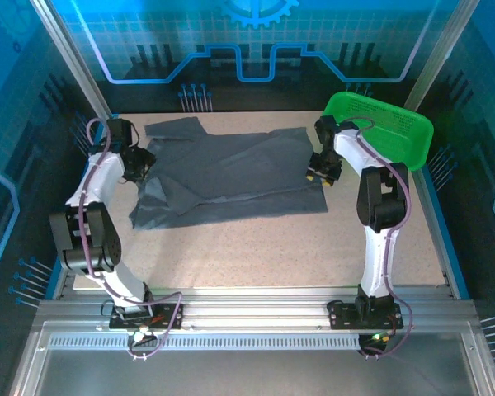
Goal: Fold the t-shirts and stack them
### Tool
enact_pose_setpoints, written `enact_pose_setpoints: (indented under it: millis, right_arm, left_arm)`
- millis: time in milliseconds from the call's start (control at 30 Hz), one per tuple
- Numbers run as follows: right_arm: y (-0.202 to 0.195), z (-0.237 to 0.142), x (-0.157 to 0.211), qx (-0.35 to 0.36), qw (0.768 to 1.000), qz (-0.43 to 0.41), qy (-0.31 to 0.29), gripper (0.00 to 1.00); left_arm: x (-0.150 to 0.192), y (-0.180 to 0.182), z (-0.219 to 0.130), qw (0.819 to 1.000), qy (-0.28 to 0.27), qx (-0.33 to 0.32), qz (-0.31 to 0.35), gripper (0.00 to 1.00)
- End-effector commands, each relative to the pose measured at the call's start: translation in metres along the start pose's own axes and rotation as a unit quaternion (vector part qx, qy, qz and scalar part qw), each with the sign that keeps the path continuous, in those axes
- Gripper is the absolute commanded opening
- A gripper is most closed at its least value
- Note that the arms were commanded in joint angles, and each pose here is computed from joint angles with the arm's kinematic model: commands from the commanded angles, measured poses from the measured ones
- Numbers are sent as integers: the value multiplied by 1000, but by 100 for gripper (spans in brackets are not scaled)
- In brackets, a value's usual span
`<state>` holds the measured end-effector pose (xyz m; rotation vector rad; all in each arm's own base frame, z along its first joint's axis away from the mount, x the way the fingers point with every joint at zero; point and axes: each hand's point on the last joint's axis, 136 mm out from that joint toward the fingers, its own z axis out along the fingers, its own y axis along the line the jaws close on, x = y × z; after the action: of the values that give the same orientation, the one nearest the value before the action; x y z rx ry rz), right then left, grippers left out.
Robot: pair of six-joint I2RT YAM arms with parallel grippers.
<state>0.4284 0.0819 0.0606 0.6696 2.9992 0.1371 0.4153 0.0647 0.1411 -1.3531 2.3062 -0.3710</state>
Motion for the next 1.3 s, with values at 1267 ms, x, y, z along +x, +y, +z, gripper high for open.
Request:
enact_pose_setpoints:
  millis: [1267]
  right_arm:
    - [-54, 32, 85, 85, 988, -103, 75, 58]
  left_arm:
    - [80, 165, 19, 973, 87, -181, -117, 46]
